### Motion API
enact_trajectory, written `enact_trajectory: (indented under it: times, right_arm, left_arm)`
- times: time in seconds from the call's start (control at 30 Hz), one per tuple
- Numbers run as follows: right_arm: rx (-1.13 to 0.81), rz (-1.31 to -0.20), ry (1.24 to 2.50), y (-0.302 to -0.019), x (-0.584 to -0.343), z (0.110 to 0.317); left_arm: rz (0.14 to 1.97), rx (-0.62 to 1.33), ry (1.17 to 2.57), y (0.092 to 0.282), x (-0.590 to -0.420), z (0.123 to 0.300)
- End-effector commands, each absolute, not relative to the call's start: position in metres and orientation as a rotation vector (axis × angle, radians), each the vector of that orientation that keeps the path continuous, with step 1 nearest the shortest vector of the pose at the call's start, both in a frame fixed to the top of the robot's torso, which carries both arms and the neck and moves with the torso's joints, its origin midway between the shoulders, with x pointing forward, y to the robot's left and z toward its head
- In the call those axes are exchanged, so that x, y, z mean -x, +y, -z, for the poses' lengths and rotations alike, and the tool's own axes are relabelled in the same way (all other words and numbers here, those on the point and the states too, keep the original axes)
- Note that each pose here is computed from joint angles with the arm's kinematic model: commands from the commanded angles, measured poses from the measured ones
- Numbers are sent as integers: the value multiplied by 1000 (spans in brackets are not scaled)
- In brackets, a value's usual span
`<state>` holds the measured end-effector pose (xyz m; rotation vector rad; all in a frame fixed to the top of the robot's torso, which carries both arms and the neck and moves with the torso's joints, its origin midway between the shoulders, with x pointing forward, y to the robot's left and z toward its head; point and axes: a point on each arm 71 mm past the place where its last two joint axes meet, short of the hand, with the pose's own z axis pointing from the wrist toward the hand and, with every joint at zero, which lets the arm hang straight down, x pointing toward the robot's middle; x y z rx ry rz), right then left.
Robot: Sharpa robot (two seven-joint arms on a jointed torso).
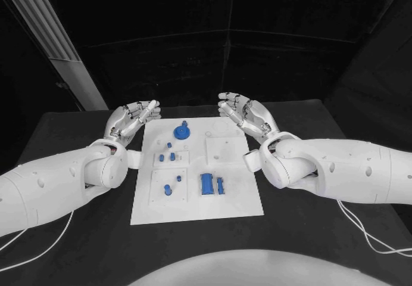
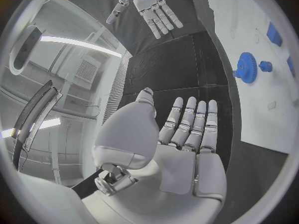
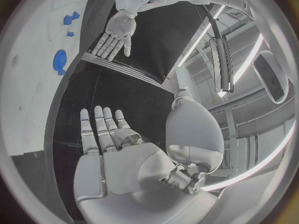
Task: Assemble the parts on the task board
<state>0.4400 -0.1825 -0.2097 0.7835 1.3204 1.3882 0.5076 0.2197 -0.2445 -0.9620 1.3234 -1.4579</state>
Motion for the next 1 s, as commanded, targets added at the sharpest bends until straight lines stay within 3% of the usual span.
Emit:
enact_trajectory:
  times: [0.03,0.1,0.13,0.4,0.7,1.0]
  right_arm:
    - [-791,-1474,1279,-180,-441,206]
    - [-791,-1476,1278,-180,-442,207]
    - [-787,-1406,1311,-181,-441,210]
    - [-931,-1347,1278,-185,-450,214]
    - [-1197,-1234,1220,-192,-461,224]
    - [-1209,-1229,1218,-192,-462,224]
  left_arm:
    - [1625,751,1047,217,-498,222]
    - [1635,749,1044,216,-497,222]
    - [1468,965,1330,217,-505,246]
    - [1426,1009,1311,211,-497,244]
    - [1295,1144,1250,197,-474,233]
    - [1230,1208,1219,193,-462,224]
